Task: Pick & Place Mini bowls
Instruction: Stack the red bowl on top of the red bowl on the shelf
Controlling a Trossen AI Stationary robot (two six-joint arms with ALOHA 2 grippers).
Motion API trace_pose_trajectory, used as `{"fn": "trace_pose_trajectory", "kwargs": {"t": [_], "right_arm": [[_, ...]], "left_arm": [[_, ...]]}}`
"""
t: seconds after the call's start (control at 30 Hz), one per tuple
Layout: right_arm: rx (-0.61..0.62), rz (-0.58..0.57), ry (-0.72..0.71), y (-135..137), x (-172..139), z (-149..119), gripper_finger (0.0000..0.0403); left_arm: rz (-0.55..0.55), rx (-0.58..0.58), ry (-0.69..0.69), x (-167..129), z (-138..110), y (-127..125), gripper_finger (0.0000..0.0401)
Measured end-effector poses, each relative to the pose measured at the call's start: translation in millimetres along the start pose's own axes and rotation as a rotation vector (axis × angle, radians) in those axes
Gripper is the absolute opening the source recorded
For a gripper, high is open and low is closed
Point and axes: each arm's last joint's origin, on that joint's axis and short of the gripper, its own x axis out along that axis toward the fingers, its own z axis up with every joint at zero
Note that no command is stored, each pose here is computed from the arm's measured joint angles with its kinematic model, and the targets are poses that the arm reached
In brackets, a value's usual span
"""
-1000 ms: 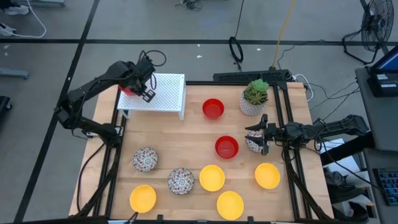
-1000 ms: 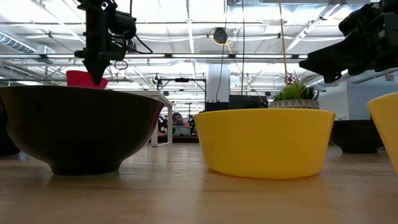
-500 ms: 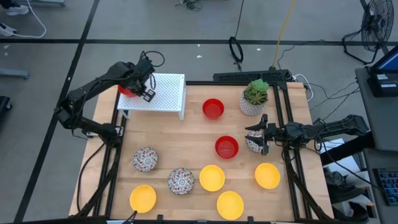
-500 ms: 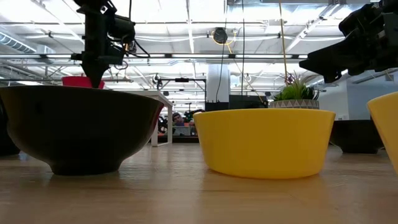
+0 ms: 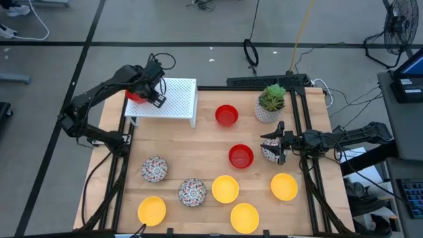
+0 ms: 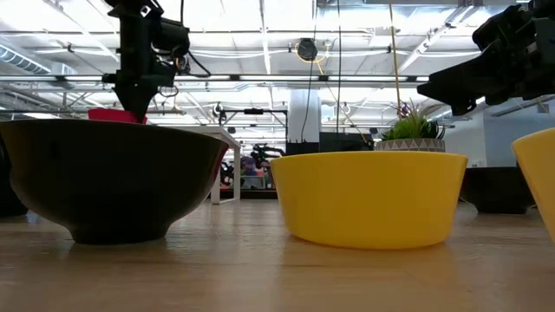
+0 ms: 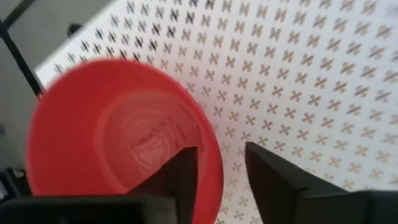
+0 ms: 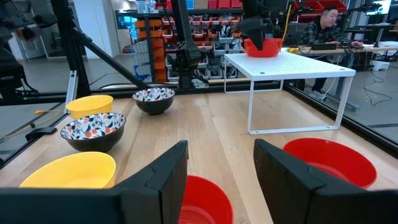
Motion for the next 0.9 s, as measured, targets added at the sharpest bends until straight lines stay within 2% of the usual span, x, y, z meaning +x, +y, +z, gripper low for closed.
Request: {"fn": "trace_pose_trajectory", "kwargs": {"t": [0.13,0.27,0.43,0.57,0.63,0.8,0.9], "right_arm": [[0.0,0.001,0.0,0,0,0,0.0171],[0.0,0.0,0.001,0,0,0,0.0171],[0.0,0.0,0.001,0,0,0,0.0171],[0.0,0.001,0.001,0,0,0,0.0171],[0.0,0.001,0.001,0,0,0,0.0171],[0.0,0.001,0.001,0,0,0,0.0171],[0.0,0.0,0.001,0,0,0,0.0171]], "left_arm": [[-0.008,0.011,-0.052,-18,7,3,0.0168],[-0.021,0.007,-0.115,-40,13,4,0.0173],[-0.159,0.038,-0.26,-61,23,-11,0.0157],[-0.335,0.146,-0.43,-71,32,-42,0.0143],[-0.395,0.229,-0.518,-74,37,-66,0.0139],[-0.472,0.467,-0.658,-70,40,-130,0.0148],[-0.494,0.595,-0.68,-59,38,-169,0.016]]}}
